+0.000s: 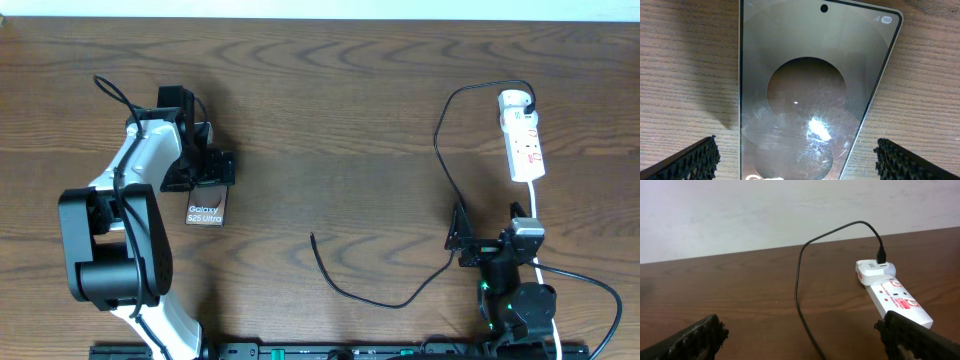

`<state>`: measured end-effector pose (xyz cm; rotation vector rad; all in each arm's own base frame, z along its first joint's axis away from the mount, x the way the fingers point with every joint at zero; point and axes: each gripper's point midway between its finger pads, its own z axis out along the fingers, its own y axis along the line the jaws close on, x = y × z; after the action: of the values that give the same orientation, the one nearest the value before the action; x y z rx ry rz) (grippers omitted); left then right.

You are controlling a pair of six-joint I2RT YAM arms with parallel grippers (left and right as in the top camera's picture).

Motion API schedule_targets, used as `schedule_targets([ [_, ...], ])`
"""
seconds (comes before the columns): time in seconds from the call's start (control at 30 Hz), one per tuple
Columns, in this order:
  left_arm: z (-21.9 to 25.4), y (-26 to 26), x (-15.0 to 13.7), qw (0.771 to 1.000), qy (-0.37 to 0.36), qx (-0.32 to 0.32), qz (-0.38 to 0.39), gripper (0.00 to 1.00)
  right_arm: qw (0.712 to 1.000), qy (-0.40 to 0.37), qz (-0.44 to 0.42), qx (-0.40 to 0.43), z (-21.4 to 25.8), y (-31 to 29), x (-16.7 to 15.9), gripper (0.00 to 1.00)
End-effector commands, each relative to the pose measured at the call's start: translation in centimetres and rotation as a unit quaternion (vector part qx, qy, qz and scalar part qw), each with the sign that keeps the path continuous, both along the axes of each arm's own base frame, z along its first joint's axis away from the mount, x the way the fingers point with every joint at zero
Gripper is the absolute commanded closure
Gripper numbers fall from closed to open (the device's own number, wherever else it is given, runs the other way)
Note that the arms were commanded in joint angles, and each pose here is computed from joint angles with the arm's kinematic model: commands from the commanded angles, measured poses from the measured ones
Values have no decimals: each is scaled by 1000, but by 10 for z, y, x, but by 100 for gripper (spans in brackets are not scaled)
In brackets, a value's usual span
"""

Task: Plug charger to phone and switch on socket
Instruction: 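Lower the left gripper onto the phone and align fingers with its sides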

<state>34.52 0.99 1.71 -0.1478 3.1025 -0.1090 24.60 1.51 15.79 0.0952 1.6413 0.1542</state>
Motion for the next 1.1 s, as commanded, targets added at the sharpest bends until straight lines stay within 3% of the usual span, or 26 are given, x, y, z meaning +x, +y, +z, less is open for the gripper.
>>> schedule_targets([
  [0.0, -3, 0, -2, 1000, 4, -1, -8, 2, 1000, 0, -3, -7, 0, -2, 0, 1],
  [1.07, -19, 1, -8, 1000, 0, 3, -24, 2, 1000, 0, -3, -7, 0, -2, 0, 1],
])
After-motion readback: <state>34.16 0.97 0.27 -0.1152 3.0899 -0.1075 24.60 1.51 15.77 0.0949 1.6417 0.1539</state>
